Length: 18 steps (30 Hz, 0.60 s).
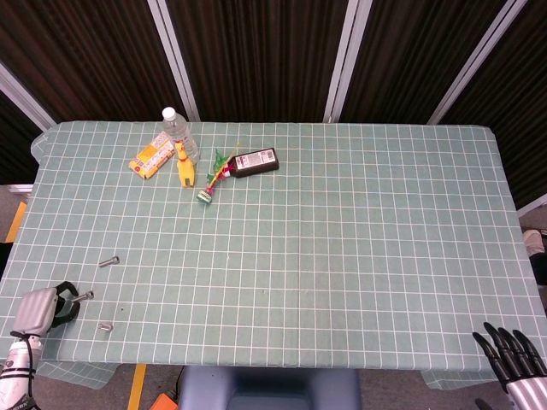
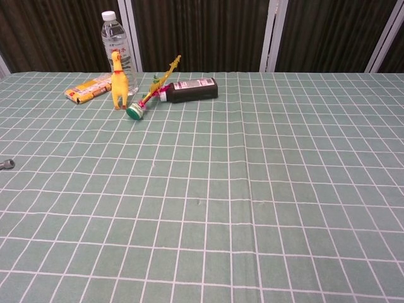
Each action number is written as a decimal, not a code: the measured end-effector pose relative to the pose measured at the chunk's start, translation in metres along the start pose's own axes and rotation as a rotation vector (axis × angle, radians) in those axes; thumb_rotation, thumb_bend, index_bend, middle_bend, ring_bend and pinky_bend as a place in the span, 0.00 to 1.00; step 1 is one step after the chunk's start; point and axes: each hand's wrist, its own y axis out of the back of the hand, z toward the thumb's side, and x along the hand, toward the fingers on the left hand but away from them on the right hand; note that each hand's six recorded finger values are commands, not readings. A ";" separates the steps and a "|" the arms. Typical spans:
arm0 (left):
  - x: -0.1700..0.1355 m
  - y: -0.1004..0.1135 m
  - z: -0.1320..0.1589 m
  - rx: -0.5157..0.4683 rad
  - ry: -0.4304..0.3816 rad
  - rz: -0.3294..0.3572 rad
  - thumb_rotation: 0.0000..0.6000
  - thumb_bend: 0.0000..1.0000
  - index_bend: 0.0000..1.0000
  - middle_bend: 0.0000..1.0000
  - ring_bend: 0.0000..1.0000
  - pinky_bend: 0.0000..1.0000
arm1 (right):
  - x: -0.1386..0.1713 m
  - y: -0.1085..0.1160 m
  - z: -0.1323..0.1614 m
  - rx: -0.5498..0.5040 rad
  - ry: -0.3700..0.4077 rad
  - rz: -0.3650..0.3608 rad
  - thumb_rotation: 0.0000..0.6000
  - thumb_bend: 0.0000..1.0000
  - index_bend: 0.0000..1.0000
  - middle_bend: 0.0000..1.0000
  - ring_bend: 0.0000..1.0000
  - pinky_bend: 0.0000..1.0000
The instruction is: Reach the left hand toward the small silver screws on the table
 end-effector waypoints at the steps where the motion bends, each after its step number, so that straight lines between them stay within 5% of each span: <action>1: 0.000 0.000 0.000 0.002 0.001 -0.001 1.00 0.36 0.54 1.00 1.00 1.00 | 0.000 0.000 0.000 0.000 0.000 0.000 1.00 0.18 0.00 0.00 0.00 0.00; 18: 0.001 0.018 -0.003 0.005 0.003 0.064 1.00 0.39 0.54 1.00 1.00 1.00 | 0.000 -0.001 0.001 0.003 0.002 0.004 1.00 0.18 0.00 0.00 0.00 0.00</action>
